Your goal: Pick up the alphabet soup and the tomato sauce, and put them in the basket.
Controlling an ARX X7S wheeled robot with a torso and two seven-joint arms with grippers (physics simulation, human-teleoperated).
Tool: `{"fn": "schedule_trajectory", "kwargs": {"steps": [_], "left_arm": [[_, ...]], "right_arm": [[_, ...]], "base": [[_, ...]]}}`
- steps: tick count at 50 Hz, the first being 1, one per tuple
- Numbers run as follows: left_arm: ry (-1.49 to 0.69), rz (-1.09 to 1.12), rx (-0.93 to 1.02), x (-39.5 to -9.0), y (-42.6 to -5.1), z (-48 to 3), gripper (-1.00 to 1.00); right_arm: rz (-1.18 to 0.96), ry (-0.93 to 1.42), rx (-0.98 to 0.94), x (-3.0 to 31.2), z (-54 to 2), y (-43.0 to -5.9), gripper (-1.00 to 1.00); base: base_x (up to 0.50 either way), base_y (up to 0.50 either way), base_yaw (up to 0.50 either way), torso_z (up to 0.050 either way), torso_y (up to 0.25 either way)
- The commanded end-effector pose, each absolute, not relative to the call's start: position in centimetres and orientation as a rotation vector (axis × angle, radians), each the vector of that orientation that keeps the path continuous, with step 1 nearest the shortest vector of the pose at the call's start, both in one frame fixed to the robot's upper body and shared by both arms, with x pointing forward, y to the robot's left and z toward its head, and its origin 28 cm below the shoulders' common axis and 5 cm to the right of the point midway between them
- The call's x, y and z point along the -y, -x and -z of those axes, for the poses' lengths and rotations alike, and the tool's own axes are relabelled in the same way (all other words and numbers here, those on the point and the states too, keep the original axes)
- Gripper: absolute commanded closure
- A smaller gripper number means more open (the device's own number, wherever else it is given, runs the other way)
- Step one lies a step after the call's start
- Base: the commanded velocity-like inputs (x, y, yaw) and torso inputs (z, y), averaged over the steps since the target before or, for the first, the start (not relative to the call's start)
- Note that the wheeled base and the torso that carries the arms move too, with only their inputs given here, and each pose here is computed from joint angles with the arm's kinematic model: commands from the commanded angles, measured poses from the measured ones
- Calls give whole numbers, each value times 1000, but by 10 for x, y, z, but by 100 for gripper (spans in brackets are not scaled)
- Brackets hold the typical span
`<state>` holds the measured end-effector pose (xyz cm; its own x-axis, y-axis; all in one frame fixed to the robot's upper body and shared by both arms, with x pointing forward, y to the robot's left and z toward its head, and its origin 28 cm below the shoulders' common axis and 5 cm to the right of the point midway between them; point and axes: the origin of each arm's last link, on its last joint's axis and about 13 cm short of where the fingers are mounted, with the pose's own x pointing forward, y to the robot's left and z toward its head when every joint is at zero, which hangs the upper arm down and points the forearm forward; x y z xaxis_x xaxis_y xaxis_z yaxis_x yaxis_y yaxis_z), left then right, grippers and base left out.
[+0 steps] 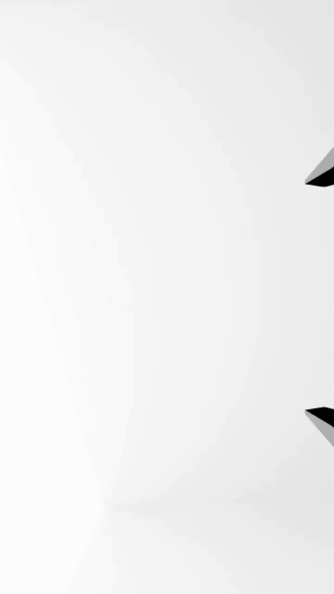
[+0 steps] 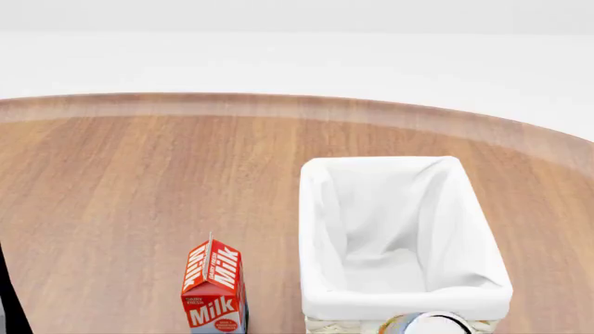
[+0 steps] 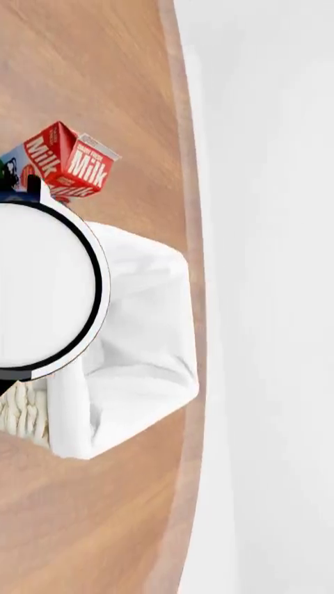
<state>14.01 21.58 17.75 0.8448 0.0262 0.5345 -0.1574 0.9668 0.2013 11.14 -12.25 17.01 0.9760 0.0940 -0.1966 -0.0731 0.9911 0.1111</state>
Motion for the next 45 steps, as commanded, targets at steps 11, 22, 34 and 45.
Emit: {"fn": "schedule_trajectory", "kwargs": {"steps": [11, 22, 34, 45], "left_arm": [[-239, -101, 563, -216, -140, -178, -100], [-244, -101, 557, -217, -140, -178, -100], [-244, -97, 554, -216, -141, -178, -100], [-241, -97, 552, -216, -142, -178, -100]], "right_arm": [[-34, -159, -48, 124, -214, -174, 100], [-9, -113, -90, 119, -216, -227, 100], [48, -12, -102, 112, -205, -279, 100], [46, 4, -143, 108, -204, -316, 100]], "base": [[0, 0, 0, 0, 0], [0, 0, 0, 0, 1], [0, 0, 0, 0, 1], [0, 0, 0, 0, 0]]}}
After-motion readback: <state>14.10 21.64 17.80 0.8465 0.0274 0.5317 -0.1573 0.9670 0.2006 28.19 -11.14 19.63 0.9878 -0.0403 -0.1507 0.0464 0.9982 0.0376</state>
